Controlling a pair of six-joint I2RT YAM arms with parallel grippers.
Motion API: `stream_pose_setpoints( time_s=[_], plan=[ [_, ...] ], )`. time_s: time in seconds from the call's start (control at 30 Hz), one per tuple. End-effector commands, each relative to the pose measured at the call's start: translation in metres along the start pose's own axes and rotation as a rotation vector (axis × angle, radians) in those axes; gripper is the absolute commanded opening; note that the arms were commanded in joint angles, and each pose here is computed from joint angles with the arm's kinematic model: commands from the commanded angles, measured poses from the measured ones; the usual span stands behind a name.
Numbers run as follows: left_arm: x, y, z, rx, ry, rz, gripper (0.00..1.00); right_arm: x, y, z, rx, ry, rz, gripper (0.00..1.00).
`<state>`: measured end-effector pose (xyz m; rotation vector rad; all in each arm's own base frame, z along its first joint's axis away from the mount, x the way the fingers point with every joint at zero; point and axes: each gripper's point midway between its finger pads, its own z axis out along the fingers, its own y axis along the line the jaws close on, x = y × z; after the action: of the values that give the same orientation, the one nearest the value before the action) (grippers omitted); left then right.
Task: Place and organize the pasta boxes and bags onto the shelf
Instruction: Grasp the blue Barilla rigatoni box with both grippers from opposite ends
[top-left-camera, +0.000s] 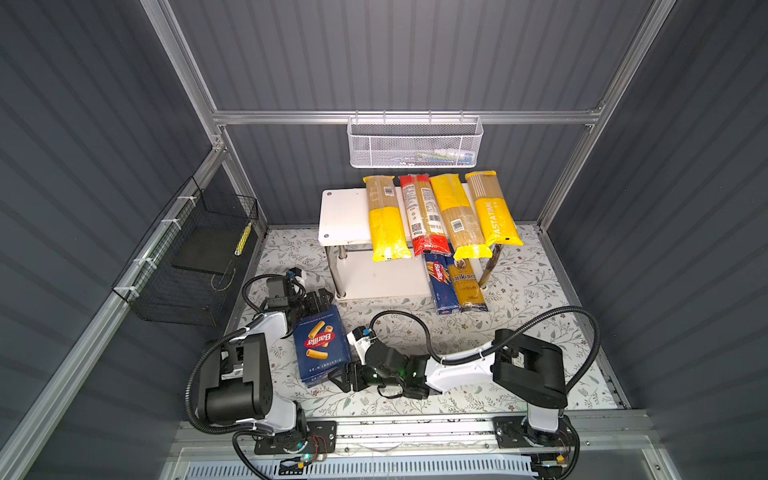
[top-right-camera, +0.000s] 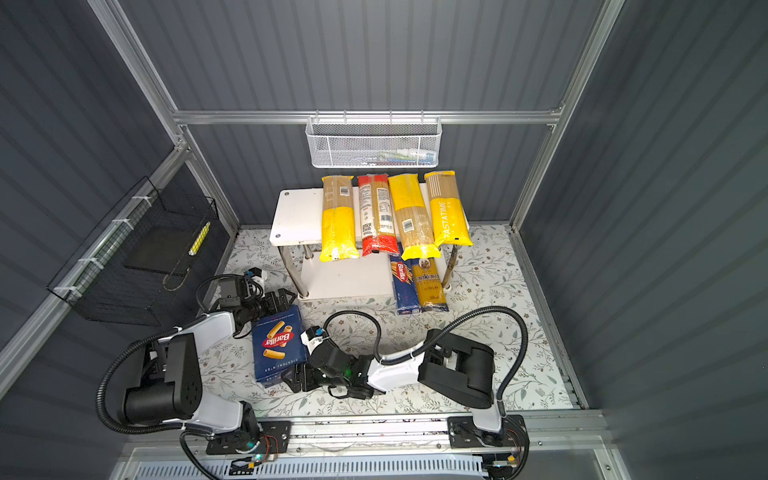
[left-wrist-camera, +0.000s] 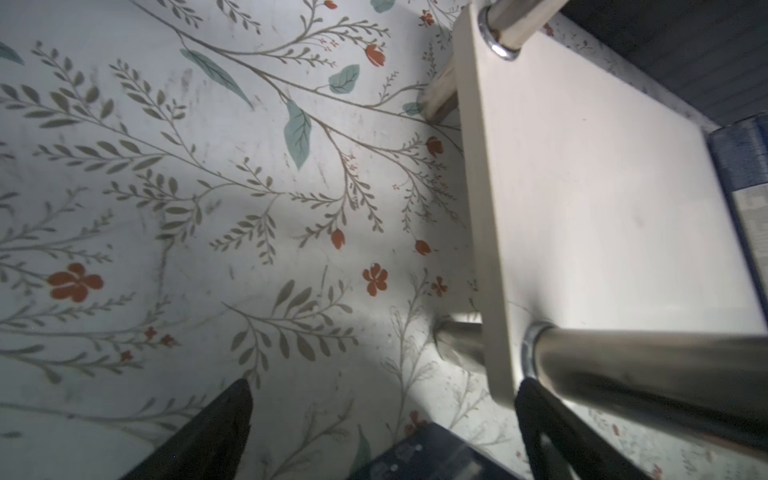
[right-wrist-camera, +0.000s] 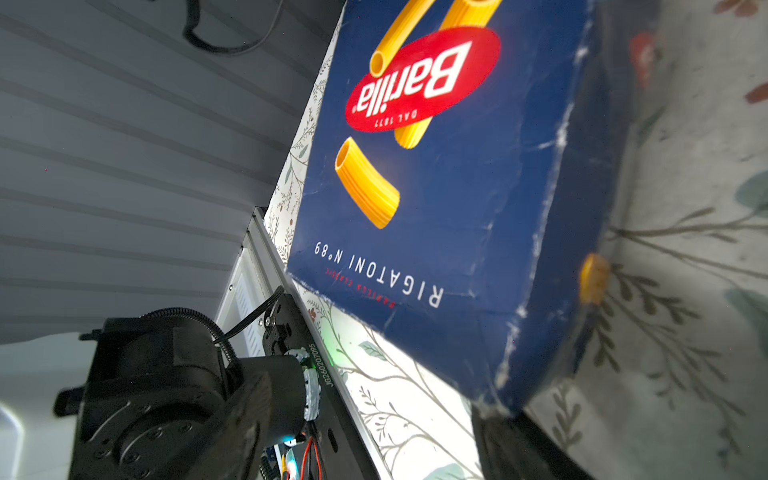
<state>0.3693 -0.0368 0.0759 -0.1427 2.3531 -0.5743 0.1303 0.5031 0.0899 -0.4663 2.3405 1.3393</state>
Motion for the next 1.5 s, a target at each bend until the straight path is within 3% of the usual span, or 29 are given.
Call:
stream_pose_setpoints(
  time_s=[0.0,0.47,0.67,0.77,1.03,1.33,1.47],
  plan=[
    [0.029,-0.02,-0.011,0.116,0.071,-0.121,0.99,-0.02,-0.012,-0.01,0.026,-0.064,0.025,0.77],
    [0.06,-0.054,-0.055,0.195,0.092,-0.134,1.0,-0.052,-0.045,-0.057,0.115,-0.195,0.055,0.78],
    [0.079,-0.073,-0.045,0.173,0.12,-0.066,0.98,-0.065,-0.047,-0.063,0.116,-0.215,0.048,0.78],
    [0.082,-0.075,-0.043,0.171,0.117,-0.086,0.96,-0.064,-0.046,-0.062,0.124,-0.201,0.043,0.78],
    [0.085,-0.105,-0.044,0.277,0.123,-0.065,0.91,-0.079,-0.064,-0.077,0.175,-0.231,0.04,0.78],
    [0.106,-0.108,-0.053,0.183,0.128,-0.032,0.88,-0.101,-0.087,-0.112,0.249,-0.267,0.036,0.79],
    [0.099,-0.08,-0.056,0.019,0.073,-0.003,0.94,-0.1,-0.096,-0.131,0.284,-0.268,0.023,0.79]
  ],
)
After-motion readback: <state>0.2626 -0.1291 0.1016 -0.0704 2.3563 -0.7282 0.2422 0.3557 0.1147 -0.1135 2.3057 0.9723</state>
